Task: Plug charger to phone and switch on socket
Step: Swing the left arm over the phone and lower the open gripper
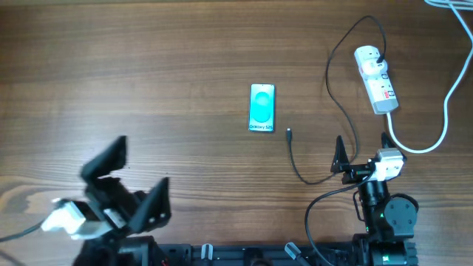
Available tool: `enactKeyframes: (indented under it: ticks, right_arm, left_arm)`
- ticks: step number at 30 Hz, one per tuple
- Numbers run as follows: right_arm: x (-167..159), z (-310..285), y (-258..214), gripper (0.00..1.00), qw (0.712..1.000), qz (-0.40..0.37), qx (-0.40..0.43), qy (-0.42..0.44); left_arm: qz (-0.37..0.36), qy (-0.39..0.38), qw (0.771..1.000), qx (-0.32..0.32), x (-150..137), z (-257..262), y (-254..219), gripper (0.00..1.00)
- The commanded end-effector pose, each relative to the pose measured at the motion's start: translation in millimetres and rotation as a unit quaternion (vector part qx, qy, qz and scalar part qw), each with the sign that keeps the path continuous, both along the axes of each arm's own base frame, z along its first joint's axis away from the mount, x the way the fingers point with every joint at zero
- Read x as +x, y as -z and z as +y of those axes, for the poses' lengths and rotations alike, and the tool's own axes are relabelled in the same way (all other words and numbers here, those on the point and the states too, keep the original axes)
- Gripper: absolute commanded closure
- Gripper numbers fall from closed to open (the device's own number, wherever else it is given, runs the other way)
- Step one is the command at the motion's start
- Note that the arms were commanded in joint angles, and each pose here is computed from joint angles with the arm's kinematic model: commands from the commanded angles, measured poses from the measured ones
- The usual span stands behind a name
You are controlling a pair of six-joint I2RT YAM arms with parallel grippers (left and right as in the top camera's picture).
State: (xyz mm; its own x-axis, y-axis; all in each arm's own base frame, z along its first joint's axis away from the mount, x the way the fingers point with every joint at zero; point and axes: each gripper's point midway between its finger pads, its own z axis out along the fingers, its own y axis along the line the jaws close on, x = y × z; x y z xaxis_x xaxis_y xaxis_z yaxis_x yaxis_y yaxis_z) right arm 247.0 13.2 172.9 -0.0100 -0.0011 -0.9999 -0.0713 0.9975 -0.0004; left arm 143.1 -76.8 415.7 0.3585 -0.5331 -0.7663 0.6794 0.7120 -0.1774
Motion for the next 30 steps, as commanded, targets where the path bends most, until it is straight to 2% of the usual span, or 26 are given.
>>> enactKeyframes:
  ticks: [1, 4, 7, 11, 13, 15, 19, 21, 24, 30]
  right_arm:
    - [-0.3, 2.1, -0.7, 0.0, 1.0, -0.002, 0.004, -0.004]
    - [-0.3, 2.1, -0.9, 0.0, 1.0, -0.002, 0.004, -0.004]
    - [-0.3, 2.1, -0.7, 0.0, 1.0, -0.002, 0.004, -0.004]
    - [-0.3, 2.1, -0.7, 0.0, 1.0, -0.002, 0.004, -0.004]
    - [-0.3, 2.1, -0.7, 0.0, 1.0, -0.002, 0.004, -0.004]
    - [-0.3, 2.1, -0.7, 0.0, 1.0, -0.002, 0.004, -0.004]
    - [-0.3, 2.1, -0.7, 0.0, 1.0, -0.002, 0.004, -0.004]
    - [-0.3, 2.1, -0.7, 0.0, 1.0, -0.002, 0.004, -0.004]
    - [-0.3, 2.0, -0.7, 0.0, 1.0, -0.002, 0.004, -0.004]
    - [-0.3, 2.1, -0.7, 0.0, 1.0, -0.002, 0.004, -0.004]
  left_arm:
    - [0.097, -0.007, 0.995, -0.018, 19.4, 5.3, -58.4, 0.0]
    - [0.257, 0.012, 0.966, 0.036, 53.9, -6.9, -63.1, 0.0]
    - [0.354, 0.05, 0.927, 0.109, 73.9, -21.7, -62.5, 0.0]
    - [0.489, 0.096, 0.863, 0.081, 101.3, -26.6, -48.2, 0.0]
    - [0.505, 0.127, 0.851, 0.075, 116.9, -33.4, -49.0, 0.0]
    - [0.542, 0.132, 0.828, 0.06, 132.0, -36.8, -38.2, 0.0]
    - [0.619, 0.067, 0.78, 0.062, 160.1, -45.3, 4.0, 0.01]
    - [0.655, 0.019, 0.751, 0.079, 173.1, -59.1, 31.1, 0.01]
    - [0.687, -0.013, 0.715, 0.125, 185.1, -89.7, 61.9, 0.01]
    - [0.765, -0.035, 0.608, 0.207, 206.9, -134.9, 131.0, 0.0]
